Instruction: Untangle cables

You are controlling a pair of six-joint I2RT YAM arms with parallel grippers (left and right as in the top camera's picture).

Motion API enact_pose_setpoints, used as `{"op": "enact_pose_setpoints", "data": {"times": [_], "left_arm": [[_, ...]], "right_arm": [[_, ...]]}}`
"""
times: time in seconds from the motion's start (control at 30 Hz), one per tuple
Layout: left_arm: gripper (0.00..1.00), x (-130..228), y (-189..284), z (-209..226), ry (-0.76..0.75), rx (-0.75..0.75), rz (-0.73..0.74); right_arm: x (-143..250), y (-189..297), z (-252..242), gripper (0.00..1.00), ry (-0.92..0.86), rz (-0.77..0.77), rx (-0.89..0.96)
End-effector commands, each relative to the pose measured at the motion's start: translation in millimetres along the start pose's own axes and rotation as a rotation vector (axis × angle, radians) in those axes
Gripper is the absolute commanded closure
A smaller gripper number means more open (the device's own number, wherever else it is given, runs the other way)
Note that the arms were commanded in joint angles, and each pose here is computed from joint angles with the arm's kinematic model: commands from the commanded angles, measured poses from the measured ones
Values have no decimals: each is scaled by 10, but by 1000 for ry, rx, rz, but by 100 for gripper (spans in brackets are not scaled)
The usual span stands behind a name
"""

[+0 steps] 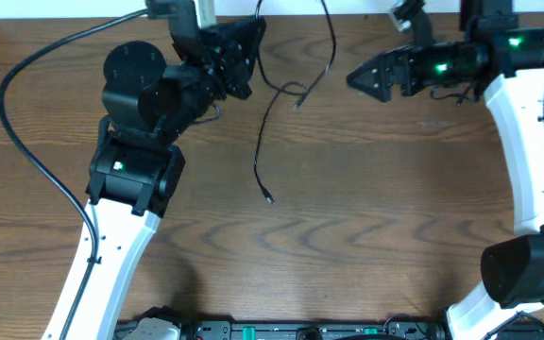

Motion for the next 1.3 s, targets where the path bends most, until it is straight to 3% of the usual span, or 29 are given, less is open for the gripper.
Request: {"op": "enact_pose_setpoints", "data": {"times": [0.0,0.2,0.4,0.8,1.07,1.1,1.17,1.2,1.23,1.27], "left_arm": [[92,-131,28,-28,235,1,-60],[92,-238,40,17,535,-21,-138],[93,-473,84,-84,659,80,-243],[93,-668,152,-201,725,191,-317],[93,-728,186,-237,730,220,-341],[93,-728,186,-237,730,220,-341],[93,-729,187,-236,730,220,-341],[93,-728,187,-235,729,219,-341],[93,-731,189,-227,725,217,-343],[93,-729,191,-210,720,210,-343]], "right_arm": [[67,-135,178,1,115,33,-56],[102,-268,346,1,257,53,-112],[50,-463,346,1,304,47,-152],[-195,-986,429,2,481,-53,-365],[-219,-1402,611,14,481,-58,-448],[-224,-1434,637,19,474,-59,-456],[-237,-1463,672,55,463,-63,-453],[-246,-1466,667,82,449,-64,-445],[-259,-1460,666,99,420,-64,-439],[-281,-1442,638,99,373,-62,-427]]}}
Point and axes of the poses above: each gripper's point midway between its finger pads, its own y axis back along the fingers, its own z axis along the line the jaws close on, x = y × z, the point moved 6 cm from there along y, back along the fingers, and after that the axes turned 11 degrees about -y, right-handed, at the moved point
